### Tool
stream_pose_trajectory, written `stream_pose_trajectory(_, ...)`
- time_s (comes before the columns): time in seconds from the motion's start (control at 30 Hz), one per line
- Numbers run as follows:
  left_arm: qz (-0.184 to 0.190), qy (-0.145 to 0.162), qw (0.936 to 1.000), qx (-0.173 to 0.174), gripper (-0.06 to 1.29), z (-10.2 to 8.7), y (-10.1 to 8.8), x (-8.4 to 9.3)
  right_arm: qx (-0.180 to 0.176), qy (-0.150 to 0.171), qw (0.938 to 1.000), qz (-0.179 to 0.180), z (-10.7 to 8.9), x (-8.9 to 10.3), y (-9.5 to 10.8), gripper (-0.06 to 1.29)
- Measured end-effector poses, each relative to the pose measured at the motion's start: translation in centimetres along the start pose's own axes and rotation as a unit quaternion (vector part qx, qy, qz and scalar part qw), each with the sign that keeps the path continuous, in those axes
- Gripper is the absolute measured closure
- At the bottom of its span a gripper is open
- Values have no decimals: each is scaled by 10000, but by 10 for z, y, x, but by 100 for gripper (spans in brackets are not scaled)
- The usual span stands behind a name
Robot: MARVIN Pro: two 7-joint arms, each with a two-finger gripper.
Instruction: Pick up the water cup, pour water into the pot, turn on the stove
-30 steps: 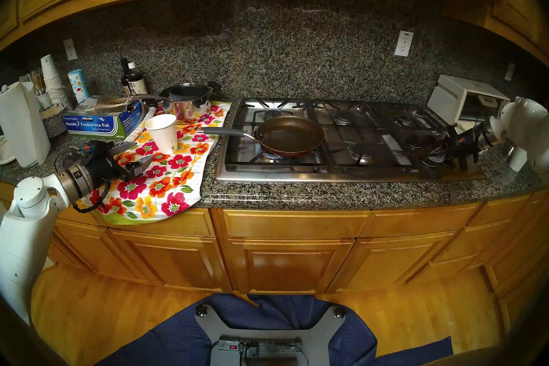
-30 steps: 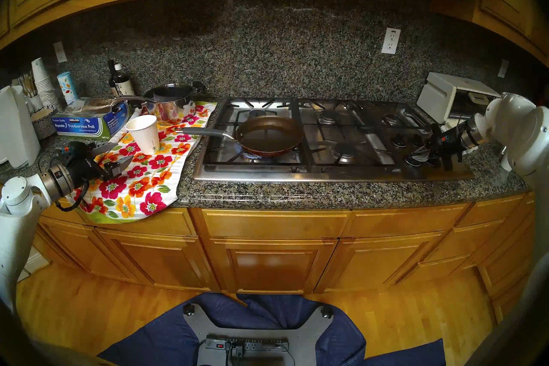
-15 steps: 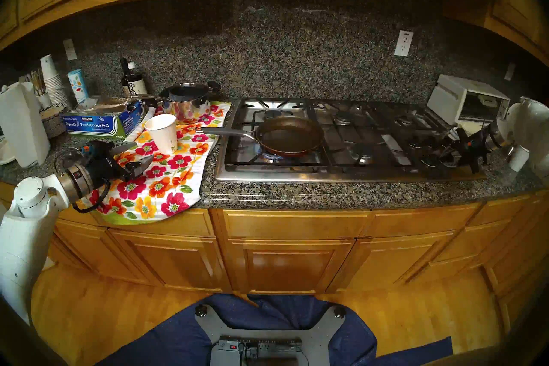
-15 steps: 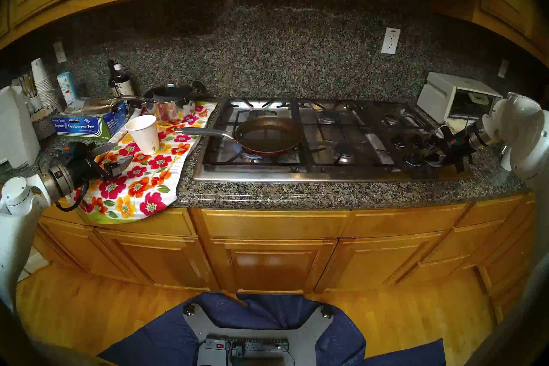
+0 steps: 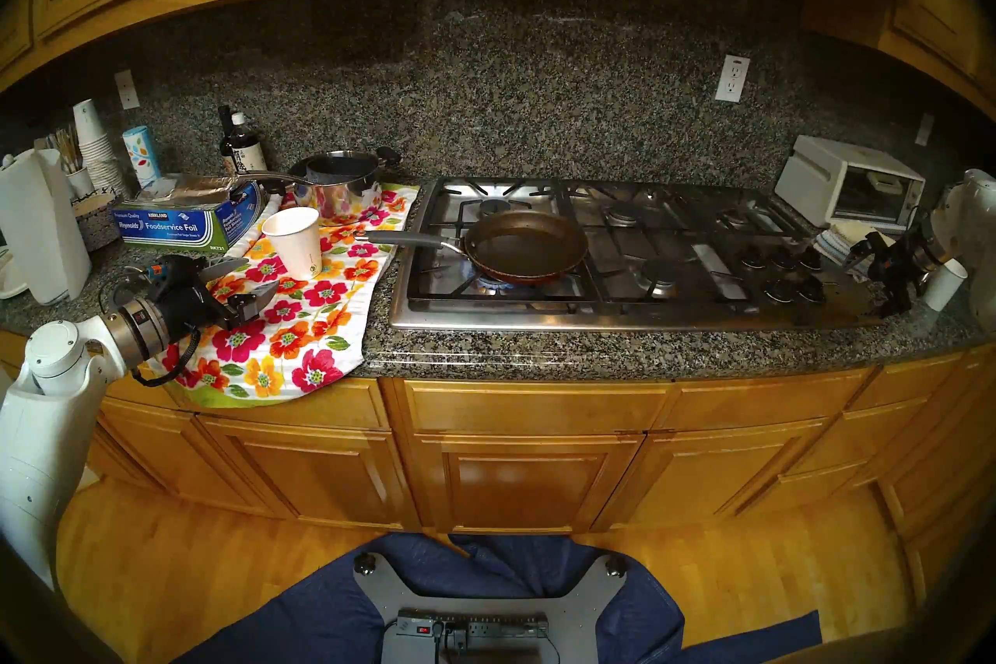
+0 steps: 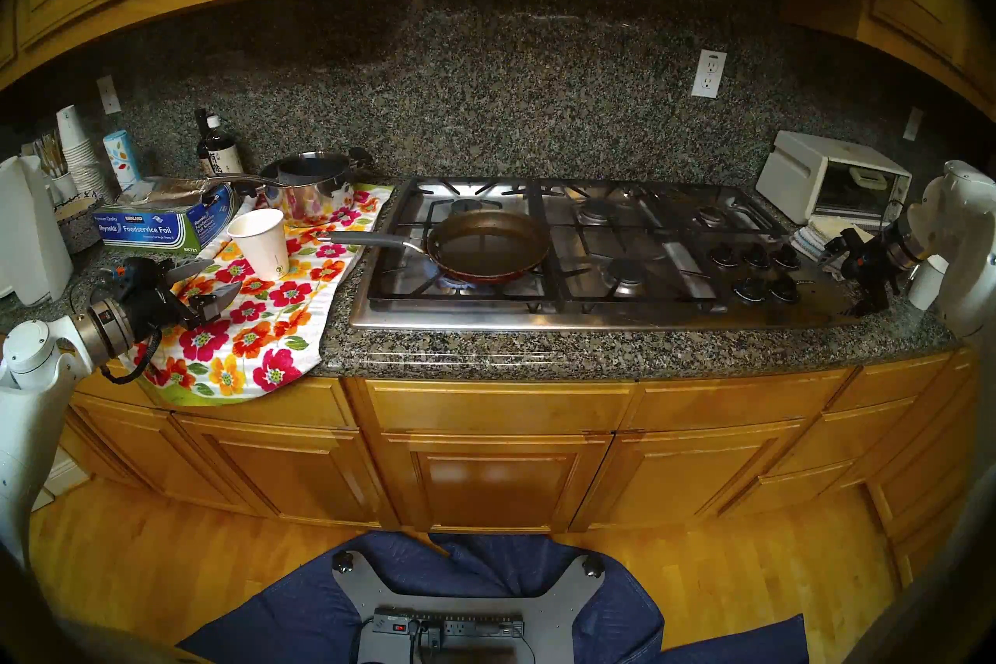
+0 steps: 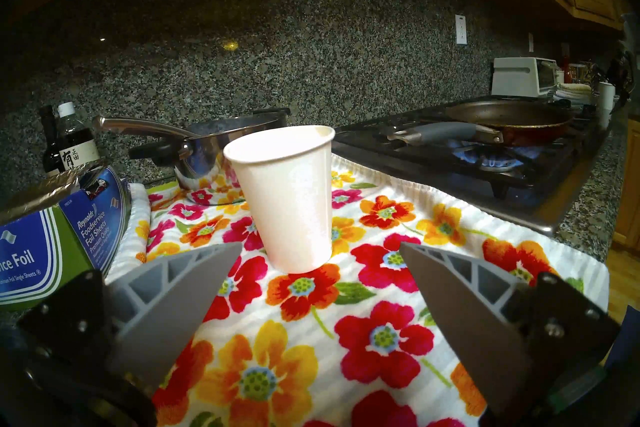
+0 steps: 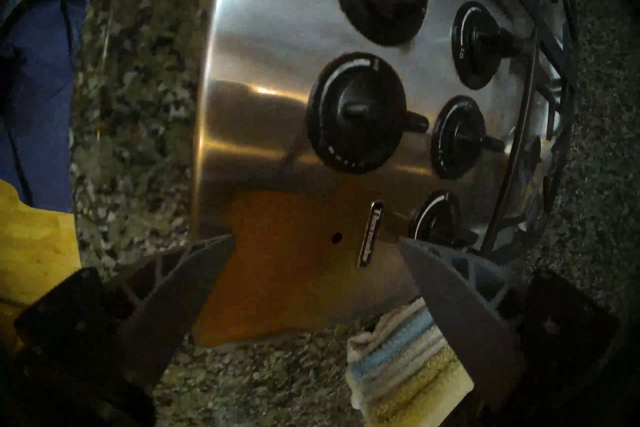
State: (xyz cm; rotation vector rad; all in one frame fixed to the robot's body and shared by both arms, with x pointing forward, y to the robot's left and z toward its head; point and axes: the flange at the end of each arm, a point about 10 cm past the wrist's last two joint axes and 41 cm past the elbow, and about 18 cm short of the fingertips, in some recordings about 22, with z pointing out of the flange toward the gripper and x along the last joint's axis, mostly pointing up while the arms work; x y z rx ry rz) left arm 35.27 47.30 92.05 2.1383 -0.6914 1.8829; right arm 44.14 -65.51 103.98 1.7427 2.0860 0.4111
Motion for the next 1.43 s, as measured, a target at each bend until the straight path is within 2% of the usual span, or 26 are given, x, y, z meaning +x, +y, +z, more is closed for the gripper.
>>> stream_pose_trajectory(0.1, 0, 0, 10000, 0, 0, 0, 0, 0, -167, -88, 9998, -6, -13, -5, 7, 2)
stream_pose_trajectory(0.33, 0, 0, 10000, 0, 0, 0, 0, 0, -642, -100, 9979, 36, -35, -6, 27, 2)
stream_pose_trajectory(0.63, 0, 0, 10000, 0, 0, 0, 0, 0, -1488, 158, 9884, 262, -66, -4, 55, 2)
stream_pose_trajectory(0.97, 1, 3, 10000, 0, 0, 0, 0, 0, -1869, 486, 9794, 581, -89, -8, 54, 2)
stream_pose_trajectory(1.37, 1, 5, 10000, 1, 0, 0, 0, 0, -2350, 748, 9658, 802, -103, -11, 55, 2)
stream_pose_trajectory(1.43, 1, 5, 10000, 1, 0, 0, 0, 0, -2350, 748, 9658, 802, -103, -11, 55, 2)
